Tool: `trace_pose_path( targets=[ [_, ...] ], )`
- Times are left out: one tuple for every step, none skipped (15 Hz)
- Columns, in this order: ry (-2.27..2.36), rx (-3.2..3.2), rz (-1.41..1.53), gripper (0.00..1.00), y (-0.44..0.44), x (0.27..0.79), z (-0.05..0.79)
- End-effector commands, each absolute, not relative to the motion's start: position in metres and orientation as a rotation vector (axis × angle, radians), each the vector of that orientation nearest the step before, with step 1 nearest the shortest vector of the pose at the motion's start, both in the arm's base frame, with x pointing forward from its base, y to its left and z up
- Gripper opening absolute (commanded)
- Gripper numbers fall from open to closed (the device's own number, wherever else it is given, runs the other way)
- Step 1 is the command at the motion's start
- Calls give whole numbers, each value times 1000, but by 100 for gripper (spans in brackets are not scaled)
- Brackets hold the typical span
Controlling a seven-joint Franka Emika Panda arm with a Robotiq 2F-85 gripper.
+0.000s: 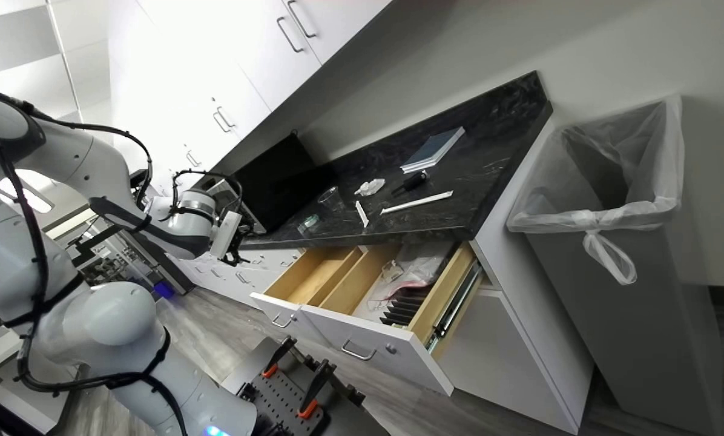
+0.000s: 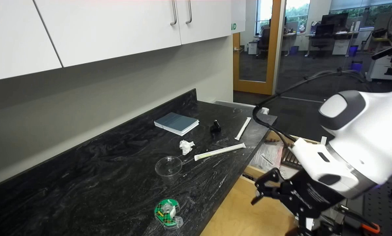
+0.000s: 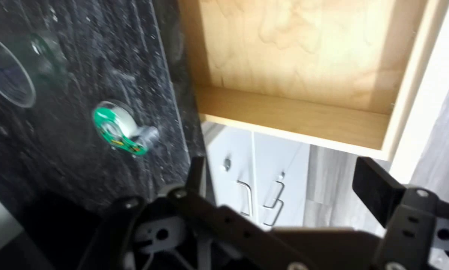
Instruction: Remove the straw from the open drawer on the left and place it on the countertop, close the open left drawer
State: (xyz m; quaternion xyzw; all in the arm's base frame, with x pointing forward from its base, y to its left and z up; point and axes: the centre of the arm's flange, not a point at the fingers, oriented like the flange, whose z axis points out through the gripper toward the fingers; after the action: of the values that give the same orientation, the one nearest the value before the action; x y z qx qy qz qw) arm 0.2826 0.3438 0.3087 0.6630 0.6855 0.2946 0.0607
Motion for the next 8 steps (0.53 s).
trace_pose_path(
  targets=[
    [2115, 1990, 887, 100, 353, 270, 308],
    [2133, 1982, 886, 100, 358, 263, 307],
    [2134, 1983, 885, 100, 359, 263, 307],
    [2128, 1989, 883, 100, 357, 265, 306],
    [2121, 1994, 881, 100, 355, 267, 306],
    [2119, 1996, 880, 100, 355, 268, 306],
    [2176, 1932, 856, 100, 364, 263, 304],
    [2231, 1865, 778, 100, 374, 248, 305]
  ],
)
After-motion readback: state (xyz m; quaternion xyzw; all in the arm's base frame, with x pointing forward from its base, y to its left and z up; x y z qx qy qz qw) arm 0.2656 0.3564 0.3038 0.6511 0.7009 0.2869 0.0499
